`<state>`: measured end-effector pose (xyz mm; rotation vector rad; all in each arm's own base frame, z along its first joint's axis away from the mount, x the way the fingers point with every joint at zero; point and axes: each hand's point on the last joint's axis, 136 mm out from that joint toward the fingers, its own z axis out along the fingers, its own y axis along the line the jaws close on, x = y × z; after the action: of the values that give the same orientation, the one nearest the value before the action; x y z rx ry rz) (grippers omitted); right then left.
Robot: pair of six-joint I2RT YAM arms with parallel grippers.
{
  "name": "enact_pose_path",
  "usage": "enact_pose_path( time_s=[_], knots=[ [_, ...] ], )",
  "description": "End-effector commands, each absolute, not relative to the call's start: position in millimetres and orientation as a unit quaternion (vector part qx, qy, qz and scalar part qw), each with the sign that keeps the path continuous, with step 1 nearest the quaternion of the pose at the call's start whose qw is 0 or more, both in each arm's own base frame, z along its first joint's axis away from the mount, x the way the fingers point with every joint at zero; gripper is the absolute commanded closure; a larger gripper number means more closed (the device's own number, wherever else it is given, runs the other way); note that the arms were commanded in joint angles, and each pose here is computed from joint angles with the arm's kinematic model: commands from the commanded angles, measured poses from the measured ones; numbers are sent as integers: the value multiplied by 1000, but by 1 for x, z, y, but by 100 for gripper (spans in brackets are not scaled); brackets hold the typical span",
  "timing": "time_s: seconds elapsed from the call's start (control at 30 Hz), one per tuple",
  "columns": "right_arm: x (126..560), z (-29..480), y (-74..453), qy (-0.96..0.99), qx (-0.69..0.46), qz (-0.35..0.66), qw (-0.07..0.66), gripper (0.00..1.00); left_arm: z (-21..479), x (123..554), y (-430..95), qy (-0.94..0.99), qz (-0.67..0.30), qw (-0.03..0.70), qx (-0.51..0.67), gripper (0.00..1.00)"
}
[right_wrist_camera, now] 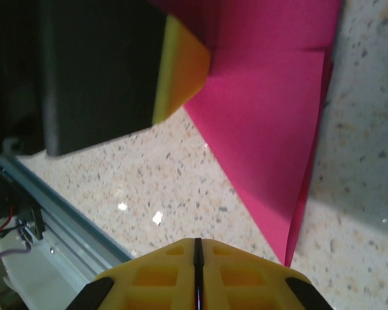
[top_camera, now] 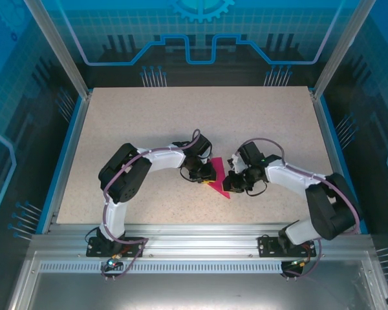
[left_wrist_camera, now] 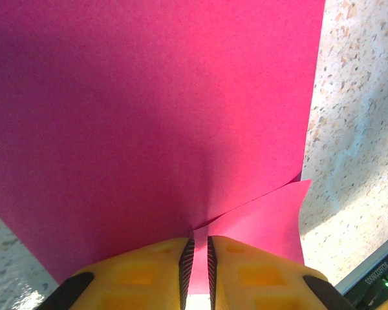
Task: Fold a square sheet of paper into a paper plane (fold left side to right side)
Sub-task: Third fold the triangle at the center of the table.
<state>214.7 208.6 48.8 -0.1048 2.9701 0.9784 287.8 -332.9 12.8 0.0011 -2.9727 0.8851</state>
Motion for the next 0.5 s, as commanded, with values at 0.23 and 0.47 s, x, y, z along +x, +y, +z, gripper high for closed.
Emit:
enact_pose_path(
  time_s=[0.23,0.47],
  knots=[
    [202,5,192,971,-12,232,-47,93,-14,273,-305,-977,209,41,12,79],
    [171,-18,174,974,2,203,-96,94,-11,275,-307,-976,213,37,10,79]
  ],
)
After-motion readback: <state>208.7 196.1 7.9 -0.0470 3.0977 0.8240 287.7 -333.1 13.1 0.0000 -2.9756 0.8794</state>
